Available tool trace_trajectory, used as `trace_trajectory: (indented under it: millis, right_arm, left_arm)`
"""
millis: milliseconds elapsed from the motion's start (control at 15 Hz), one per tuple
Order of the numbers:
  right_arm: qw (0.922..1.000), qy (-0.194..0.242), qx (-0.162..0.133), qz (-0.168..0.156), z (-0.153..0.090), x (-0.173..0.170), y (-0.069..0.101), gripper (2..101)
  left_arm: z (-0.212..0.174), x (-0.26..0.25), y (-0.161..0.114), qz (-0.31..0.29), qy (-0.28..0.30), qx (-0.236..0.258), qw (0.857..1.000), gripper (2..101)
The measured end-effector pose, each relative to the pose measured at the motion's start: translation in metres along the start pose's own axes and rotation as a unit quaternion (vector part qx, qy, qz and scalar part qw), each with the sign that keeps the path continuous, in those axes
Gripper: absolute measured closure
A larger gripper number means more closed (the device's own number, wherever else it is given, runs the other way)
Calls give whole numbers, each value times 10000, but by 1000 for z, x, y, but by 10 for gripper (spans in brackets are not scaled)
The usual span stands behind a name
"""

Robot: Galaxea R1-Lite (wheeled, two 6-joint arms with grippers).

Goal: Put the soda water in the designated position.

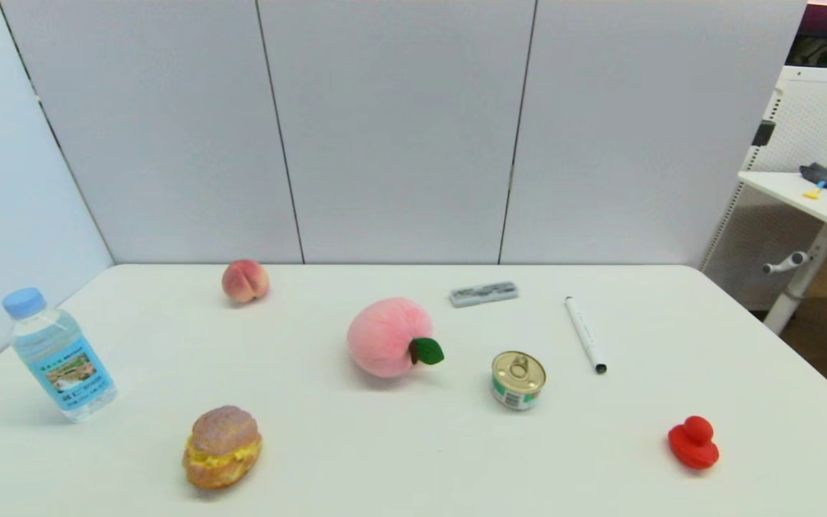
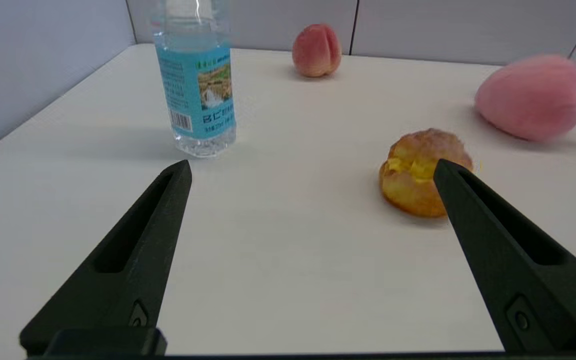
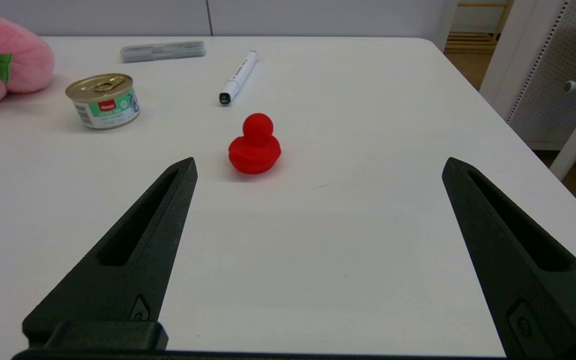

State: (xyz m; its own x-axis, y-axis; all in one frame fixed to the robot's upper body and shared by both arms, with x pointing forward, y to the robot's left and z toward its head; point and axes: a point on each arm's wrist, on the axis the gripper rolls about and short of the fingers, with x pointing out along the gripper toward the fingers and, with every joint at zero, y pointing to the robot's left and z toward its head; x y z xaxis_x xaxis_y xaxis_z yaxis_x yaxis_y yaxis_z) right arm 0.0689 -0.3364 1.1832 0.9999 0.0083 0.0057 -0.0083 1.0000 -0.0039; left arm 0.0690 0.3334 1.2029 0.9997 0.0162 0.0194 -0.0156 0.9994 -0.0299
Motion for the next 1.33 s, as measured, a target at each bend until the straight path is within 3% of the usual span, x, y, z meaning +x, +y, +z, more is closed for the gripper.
trace_trajectory:
  millis: [400, 733, 933, 1333]
  right_arm:
    - [10000, 2, -2, 1, 0, 0, 0, 52]
    - [10000, 0, -2, 1, 0, 0, 0, 52]
    - [10000, 0, -2, 0, 0, 0, 0, 52]
    - [10000, 0, -2, 1, 0, 0, 0, 52]
  left_arm:
    - [102, 18, -3, 1104, -255, -35, 9935, 54]
    - [175, 70, 6, 1373, -246, 165, 9901, 54]
    - [183, 107, 17, 998, -311, 450, 9935, 54]
    - [143, 136, 49, 322, 75, 794, 9963, 54]
